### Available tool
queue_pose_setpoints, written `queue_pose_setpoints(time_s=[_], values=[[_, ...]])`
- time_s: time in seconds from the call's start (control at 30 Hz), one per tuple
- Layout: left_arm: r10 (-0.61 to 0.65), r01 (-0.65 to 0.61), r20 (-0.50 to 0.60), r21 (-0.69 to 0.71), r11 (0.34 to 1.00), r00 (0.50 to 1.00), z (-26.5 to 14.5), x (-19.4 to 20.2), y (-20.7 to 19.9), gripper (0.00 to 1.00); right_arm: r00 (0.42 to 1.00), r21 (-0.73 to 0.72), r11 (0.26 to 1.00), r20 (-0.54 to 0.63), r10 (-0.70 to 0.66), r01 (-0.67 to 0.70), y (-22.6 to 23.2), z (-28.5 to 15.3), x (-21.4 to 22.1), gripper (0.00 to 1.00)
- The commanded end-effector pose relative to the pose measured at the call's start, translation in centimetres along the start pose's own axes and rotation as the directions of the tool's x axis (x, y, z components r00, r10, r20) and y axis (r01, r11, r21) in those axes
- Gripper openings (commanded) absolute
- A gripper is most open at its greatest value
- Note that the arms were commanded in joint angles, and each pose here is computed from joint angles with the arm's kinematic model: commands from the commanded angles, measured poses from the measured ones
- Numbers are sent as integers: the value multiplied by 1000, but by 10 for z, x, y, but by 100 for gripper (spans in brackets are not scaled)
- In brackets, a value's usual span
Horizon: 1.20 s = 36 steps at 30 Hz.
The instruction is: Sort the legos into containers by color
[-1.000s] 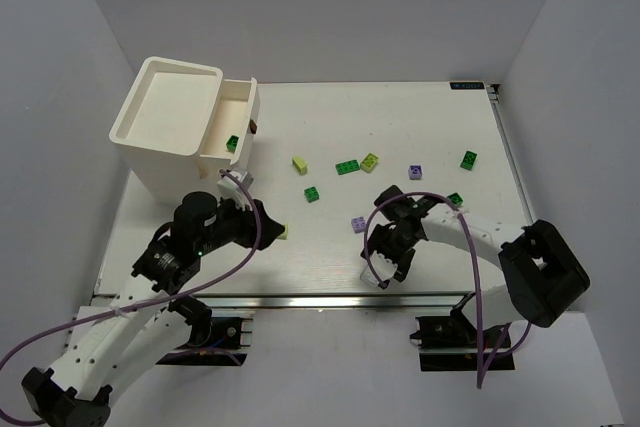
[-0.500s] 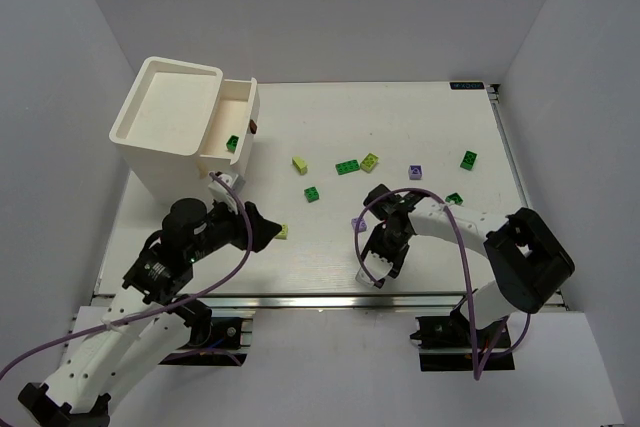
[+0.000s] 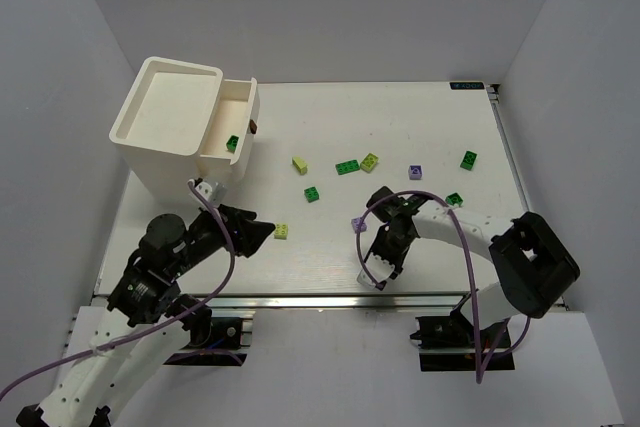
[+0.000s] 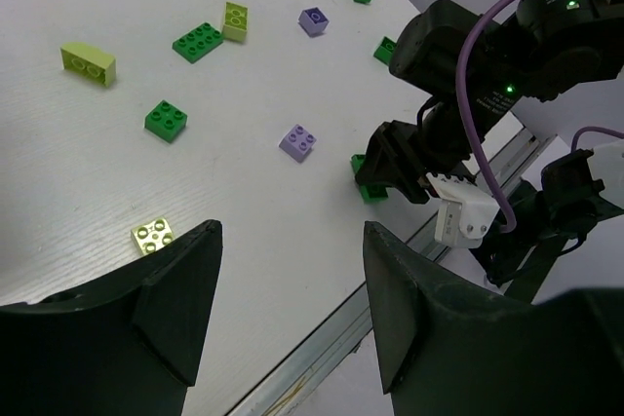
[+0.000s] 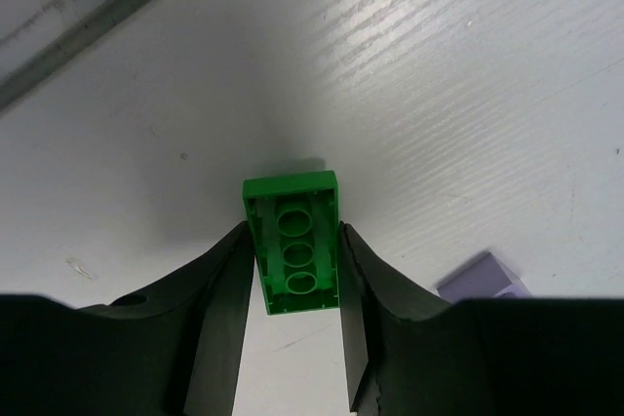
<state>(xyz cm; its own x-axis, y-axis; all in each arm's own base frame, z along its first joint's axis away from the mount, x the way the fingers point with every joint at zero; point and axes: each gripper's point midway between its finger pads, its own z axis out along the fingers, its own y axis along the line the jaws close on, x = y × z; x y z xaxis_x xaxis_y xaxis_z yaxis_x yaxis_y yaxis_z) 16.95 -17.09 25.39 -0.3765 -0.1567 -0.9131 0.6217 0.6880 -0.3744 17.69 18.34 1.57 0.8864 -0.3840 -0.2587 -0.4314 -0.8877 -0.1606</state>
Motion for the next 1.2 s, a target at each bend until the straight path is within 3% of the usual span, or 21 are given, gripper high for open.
queue_pose_setpoints(time_s=[0.0,0.1,0.23,0.33,0.37,0.4,0.47,0.5,0.57,0.6,0.7,0.73,0.77,0.8,0.83,0.87,1.07,1.17], values=[[18,-19,39,22,1000,999,-4,-7,-5,69,990,-51,996,114,81,-75,26,12,-26,4],[27,-29,70,32,999,997,-10,-12,-8,70,975,30,988,171,143,-151,11,-4,-40,1],[37,-42,122,38,998,992,-19,-20,-12,70,909,143,939,333,251,-312,-25,-41,-71,0],[45,-52,169,34,998,985,-26,-27,-13,70,824,235,844,448,346,-482,-67,-84,-86,0],[45,-51,180,30,998,983,-28,-28,-12,70,808,304,800,481,340,-517,-91,-102,-86,0],[46,-52,206,23,998,977,-33,-32,-12,70,742,307,728,539,398,-613,-109,-125,-91,0],[48,-53,234,14,999,971,-38,-35,-12,69,702,365,644,591,397,-673,-142,-153,-91,0],[50,-54,250,8,999,967,-40,-38,-11,70,605,320,554,644,467,-768,-154,-163,-90,0],[49,-48,288,-11,999,956,-48,-43,-9,69,565,358,466,693,447,-809,-194,-198,-86,0],[49,-46,300,-19,999,953,-50,-44,-8,70,484,310,400,736,474,-863,-206,-207,-86,0],[48,-36,337,-42,998,940,-56,-49,-4,69,438,307,339,786,436,-889,-253,-236,-85,0],[46,-32,340,-49,998,939,-57,-49,-3,70,381,256,308,795,473,-916,-269,-224,-78,0],[46,-26,344,-63,998,938,-58,-49,-1,70,371,264,291,828,420,-920,-289,-255,-85,0],[44,-21,348,-70,997,936,-59,-51,0,70,376,272,290,831,409,-918,-301,-259,-83,0],[40,-14,348,-78,997,937,-59,-50,2,70,340,235,278,835,433,-932,-317,-247,-79,0],[41,-9,351,-92,996,935,-60,-51,5,70,353,263,271,858,372,-926,-333,-275,-84,0],[34,21,377,-141,990,925,-63,-53,15,70,333,291,199,915,230,-936,-397,-306,-82,0],[31,27,372,-150,988,928,-62,-53,17,70,317,283,179,928,198,-942,-418,-299,-75,0]])
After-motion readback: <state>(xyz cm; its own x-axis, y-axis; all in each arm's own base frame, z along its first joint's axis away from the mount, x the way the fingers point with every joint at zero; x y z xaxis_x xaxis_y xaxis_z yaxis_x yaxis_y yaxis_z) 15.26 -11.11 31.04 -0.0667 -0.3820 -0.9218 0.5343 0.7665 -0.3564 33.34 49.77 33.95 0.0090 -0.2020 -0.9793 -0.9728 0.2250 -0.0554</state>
